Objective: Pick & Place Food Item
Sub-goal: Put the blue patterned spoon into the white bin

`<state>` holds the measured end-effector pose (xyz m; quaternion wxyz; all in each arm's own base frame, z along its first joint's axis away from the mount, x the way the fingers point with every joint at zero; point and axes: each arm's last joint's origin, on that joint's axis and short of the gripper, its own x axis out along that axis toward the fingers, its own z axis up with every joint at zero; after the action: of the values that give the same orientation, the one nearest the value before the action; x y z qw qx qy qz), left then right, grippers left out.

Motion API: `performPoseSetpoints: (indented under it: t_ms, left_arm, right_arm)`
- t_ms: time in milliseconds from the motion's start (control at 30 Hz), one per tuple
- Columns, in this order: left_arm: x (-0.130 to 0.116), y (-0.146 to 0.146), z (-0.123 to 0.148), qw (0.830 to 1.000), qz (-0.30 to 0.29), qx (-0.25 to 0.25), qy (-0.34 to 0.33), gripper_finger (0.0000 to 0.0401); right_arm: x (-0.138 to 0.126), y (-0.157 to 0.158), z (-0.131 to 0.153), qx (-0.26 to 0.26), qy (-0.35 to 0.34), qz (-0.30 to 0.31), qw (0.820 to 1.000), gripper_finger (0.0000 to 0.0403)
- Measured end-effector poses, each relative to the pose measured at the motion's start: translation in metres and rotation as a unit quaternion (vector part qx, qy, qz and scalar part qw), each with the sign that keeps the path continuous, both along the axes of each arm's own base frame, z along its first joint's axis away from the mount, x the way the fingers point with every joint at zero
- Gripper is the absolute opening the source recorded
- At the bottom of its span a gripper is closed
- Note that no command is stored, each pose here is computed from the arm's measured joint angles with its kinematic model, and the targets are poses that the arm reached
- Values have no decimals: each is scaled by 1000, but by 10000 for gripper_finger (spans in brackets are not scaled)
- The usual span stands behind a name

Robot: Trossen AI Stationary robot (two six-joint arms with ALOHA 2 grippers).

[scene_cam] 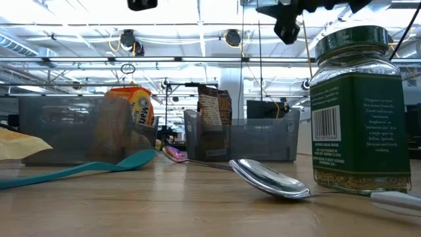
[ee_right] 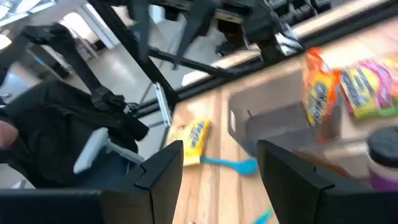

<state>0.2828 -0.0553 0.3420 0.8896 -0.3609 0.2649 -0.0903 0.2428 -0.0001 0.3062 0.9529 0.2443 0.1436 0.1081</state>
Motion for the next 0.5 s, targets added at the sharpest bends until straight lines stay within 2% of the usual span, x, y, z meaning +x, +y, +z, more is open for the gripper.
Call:
performPoseSetpoints:
  t_ms: [200,333,500]
  left_arm:
    - [16,-30,-23,999,4,-23,33,157]
    - [40,-52,-48,998,-20,-40,39,157]
    - [60,-64,-84,993,-38,-62,90,157]
  right_arm:
    - [-2,-3,-5,11,29,-9,999,196]
    - [-2,-3,-6,10,36,-8,999,196]
    - [-5,-1,-8,11,53,-5,999,196]
